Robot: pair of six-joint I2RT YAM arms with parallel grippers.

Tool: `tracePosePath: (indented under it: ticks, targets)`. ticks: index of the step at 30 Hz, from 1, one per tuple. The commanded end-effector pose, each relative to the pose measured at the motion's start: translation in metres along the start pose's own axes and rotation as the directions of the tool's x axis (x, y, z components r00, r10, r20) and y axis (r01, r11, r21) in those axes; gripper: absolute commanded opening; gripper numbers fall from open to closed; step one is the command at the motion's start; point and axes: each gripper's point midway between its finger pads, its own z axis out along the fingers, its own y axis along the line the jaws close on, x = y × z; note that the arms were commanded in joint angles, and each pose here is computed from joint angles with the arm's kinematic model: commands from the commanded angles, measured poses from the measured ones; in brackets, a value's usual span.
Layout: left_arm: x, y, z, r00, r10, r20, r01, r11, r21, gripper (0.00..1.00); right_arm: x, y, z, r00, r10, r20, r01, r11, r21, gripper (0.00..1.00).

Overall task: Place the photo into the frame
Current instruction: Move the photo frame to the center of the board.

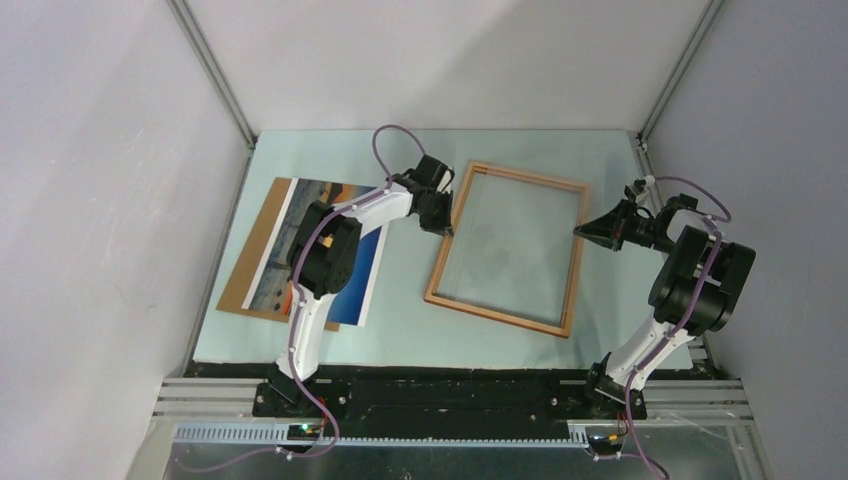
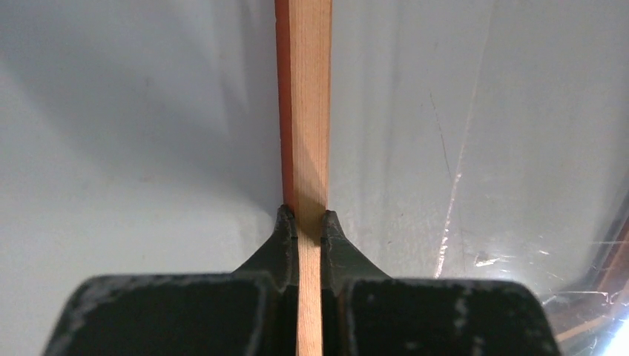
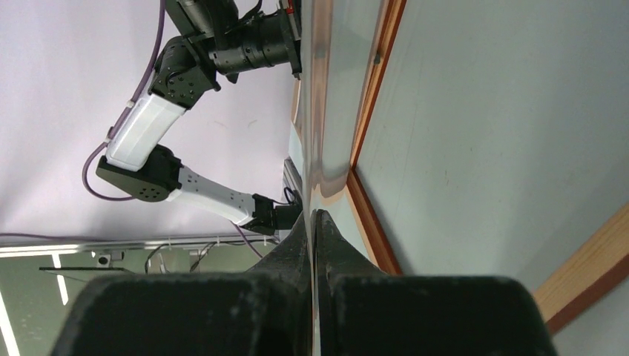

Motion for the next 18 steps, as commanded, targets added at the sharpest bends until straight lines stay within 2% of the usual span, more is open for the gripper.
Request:
tracePosePath:
  ticks: [1, 12, 18]
  targets:
    - [0.024, 0.007, -0.014, 0.997, -0.076, -0.033, 0.075, 0.997, -0.017, 0.0, -0.007, 0.022, 0.012, 0.998, -0.066, -0.02, 0.065, 0.995, -0.079, 0.0]
    - [0.056, 0.06, -0.026, 0.962, -0.27, -0.037, 0.267, 0.961, -0.066, 0.0, -0.006, 0.034, 0.044, 0.991, -0.085, -0.107, 0.07, 0.988, -0.138, 0.0]
    - [0.072, 0.072, -0.03, 0.937, -0.348, -0.036, 0.346, 0.937, -0.05, 0.0, -0.008, 0.032, 0.068, 0.984, -0.089, -0.153, 0.069, 0.989, -0.135, 0.0]
